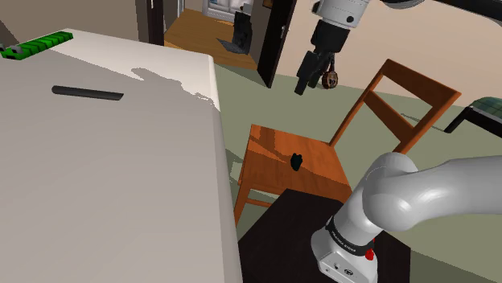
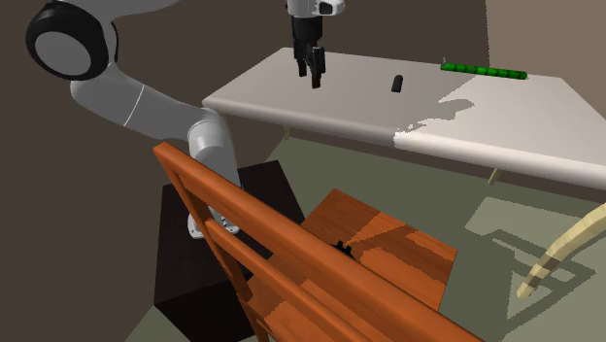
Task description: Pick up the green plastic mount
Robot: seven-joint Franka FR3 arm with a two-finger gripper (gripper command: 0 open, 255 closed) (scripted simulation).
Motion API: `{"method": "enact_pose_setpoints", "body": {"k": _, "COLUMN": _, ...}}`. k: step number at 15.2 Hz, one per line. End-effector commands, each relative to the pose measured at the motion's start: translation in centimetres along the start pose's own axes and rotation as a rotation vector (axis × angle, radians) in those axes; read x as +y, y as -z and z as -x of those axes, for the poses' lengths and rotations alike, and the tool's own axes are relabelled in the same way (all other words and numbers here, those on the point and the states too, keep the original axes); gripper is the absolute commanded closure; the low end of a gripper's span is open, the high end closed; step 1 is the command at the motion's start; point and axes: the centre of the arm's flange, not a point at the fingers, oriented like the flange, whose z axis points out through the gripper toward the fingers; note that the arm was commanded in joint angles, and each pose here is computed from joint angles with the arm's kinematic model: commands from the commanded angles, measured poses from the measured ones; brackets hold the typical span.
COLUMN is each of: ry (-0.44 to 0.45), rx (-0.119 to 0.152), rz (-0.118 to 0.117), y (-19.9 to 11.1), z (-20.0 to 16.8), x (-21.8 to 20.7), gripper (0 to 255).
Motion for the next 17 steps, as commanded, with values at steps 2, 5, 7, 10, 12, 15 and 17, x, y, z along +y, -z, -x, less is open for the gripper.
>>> {"method": "enact_pose_setpoints", "body": {"k": 2, "ry": -0.007, "rx": -0.001, "rz": 0.0, "y": -1.1, "z": -0.1, "x": 0.8, "gripper": 0}}
{"method": "enact_pose_setpoints", "body": {"k": 5, "ry": -0.027, "rx": -0.006, "rz": -0.001, "y": -4.2, "z": -0.2, "x": 3.2, "gripper": 0}}
{"method": "enact_pose_setpoints", "body": {"k": 7, "ry": -0.04, "rx": -0.009, "rz": -0.001, "y": -6.4, "z": -0.3, "x": 4.7, "gripper": 0}}
{"method": "enact_pose_setpoints", "body": {"k": 10, "ry": -0.061, "rx": -0.013, "rz": -0.001, "y": -9.5, "z": -0.3, "x": 7.1, "gripper": 0}}
{"method": "enact_pose_setpoints", "body": {"k": 12, "ry": -0.074, "rx": -0.016, "rz": -0.002, "y": -11.7, "z": -0.3, "x": 8.7, "gripper": 0}}
{"method": "enact_pose_setpoints", "body": {"k": 15, "ry": -0.094, "rx": -0.021, "rz": -0.002, "y": -14.9, "z": -0.2, "x": 11.0, "gripper": 0}}
{"method": "enact_pose_setpoints", "body": {"k": 17, "ry": -0.108, "rx": -0.024, "rz": -0.002, "y": -17.0, "z": -0.1, "x": 12.6, "gripper": 0}}
